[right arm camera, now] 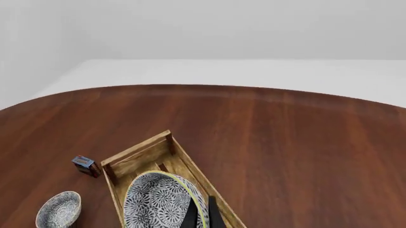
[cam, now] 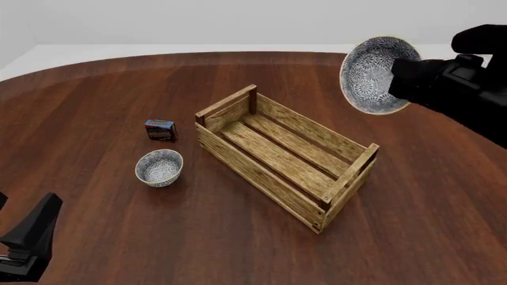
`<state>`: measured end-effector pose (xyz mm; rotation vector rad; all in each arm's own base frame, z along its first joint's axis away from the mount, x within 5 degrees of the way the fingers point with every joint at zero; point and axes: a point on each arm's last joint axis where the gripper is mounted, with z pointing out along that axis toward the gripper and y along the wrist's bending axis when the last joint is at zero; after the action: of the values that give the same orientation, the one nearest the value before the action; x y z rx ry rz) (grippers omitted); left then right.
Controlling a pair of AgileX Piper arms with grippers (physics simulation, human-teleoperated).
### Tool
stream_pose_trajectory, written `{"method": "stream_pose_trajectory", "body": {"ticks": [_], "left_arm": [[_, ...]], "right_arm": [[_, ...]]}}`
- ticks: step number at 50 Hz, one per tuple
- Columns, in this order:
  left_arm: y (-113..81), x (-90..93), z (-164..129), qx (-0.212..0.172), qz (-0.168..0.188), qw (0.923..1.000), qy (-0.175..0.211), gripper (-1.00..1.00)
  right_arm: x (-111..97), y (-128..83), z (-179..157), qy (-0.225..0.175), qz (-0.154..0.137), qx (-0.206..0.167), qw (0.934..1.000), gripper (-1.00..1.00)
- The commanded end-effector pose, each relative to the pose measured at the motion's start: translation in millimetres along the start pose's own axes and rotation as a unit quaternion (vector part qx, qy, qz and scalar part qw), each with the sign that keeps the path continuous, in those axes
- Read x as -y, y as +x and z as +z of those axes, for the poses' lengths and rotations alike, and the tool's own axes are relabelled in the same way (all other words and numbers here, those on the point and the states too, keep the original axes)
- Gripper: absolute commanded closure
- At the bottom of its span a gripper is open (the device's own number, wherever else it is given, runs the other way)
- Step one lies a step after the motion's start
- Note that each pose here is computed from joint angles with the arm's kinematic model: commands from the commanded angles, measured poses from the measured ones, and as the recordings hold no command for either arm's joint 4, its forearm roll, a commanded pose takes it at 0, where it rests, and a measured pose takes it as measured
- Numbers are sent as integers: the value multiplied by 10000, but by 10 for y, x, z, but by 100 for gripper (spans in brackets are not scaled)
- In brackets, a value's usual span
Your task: Stack the right bowl on the left bowl and place them in the tray.
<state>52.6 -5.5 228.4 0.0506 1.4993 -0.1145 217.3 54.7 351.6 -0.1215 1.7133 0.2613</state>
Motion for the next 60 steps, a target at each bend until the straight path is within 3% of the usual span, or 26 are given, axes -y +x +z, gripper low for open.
{"method": "stream_pose_trajectory", "body": {"ticks": [1, 15, 21, 34, 51, 60], "left_arm": [[-26, 14, -4, 35, 44, 9999, 122, -100], [-117, 25, -20, 26, 58, 9998, 201, -100], [-178, 68, 55, 32, 132, 9985, 532, -100], [-538, 234, 333, 144, 124, 9918, 1264, -100], [-921, 404, 488, 335, 253, 9821, 1834, -100], [-993, 573, 673, 280, 243, 9751, 2188, -100]], "right_arm": [[-150, 31, 84, -333, 27, 69, 9994, 100], [-247, 41, 186, -514, -97, 36, 9986, 100], [-281, 73, 242, -575, -126, 6, 9983, 100], [-345, 189, 300, -710, -257, -8, 9971, 100], [-398, 260, 206, -884, -269, 232, 9954, 100], [-427, 272, 148, -981, -251, 378, 9941, 100]]}}
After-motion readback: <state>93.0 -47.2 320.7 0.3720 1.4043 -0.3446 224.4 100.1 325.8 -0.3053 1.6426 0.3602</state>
